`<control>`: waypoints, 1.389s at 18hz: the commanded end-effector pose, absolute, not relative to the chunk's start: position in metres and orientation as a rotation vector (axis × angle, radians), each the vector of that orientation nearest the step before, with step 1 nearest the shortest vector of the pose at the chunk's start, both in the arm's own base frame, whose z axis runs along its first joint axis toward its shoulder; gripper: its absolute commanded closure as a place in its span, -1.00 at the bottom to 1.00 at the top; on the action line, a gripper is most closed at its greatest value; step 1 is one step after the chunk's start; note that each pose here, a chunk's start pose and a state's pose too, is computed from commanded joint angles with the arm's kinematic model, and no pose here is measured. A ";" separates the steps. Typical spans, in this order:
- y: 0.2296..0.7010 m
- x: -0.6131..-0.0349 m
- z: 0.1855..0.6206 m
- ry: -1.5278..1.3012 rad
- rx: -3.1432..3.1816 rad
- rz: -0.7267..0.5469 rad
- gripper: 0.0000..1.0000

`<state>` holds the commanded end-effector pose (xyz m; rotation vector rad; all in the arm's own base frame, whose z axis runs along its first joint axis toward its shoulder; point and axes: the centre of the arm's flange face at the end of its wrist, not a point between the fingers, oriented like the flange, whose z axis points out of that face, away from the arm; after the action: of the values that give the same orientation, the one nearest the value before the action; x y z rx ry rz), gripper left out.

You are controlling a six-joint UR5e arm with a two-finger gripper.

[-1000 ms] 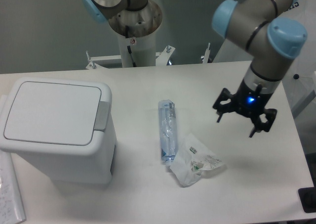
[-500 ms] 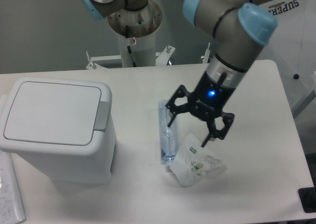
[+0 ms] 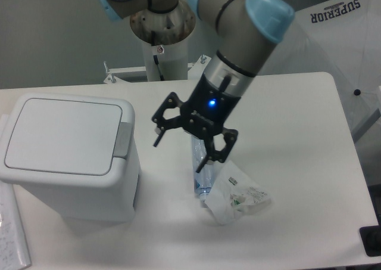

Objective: Open the trash can
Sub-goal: 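Bring the gripper to the trash can lid's hinged edge, then push the gripper against the lid to flip it open, then withdraw the gripper away from the open trash can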

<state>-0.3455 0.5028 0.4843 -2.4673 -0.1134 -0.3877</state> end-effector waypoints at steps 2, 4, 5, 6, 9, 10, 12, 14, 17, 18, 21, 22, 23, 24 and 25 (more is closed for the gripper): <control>0.497 -0.337 0.489 -0.125 -2.452 -0.366 -1.00; 0.501 -0.330 0.492 -0.118 -2.440 -0.358 -1.00; 0.503 -0.328 0.494 -0.125 -2.438 -0.360 -1.00; 0.505 -0.328 0.492 -0.128 -2.435 -0.357 -1.00; 0.509 -0.322 0.482 -0.111 -2.434 -0.348 -1.00; 0.508 -0.321 0.477 -0.102 -2.429 -0.334 -1.00; 0.507 -0.320 0.466 -0.091 -2.422 -0.315 -1.00; 0.507 -0.319 0.460 -0.091 -2.420 -0.312 -1.00; 0.511 -0.313 0.453 -0.083 -2.431 -0.317 -1.00; 0.511 -0.313 0.452 -0.084 -2.438 -0.312 -1.00; 0.512 -0.310 0.451 -0.080 -2.442 -0.316 -1.00; 0.512 -0.311 0.451 -0.079 -2.441 -0.314 -1.00; 0.512 -0.311 0.453 -0.078 -2.439 -0.312 -1.00; 0.513 -0.311 0.457 -0.075 -2.436 -0.306 -1.00; 0.513 -0.311 0.458 -0.072 -2.433 -0.300 -1.00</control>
<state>-0.3113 0.5128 0.4580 -2.4326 -0.0723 -0.2998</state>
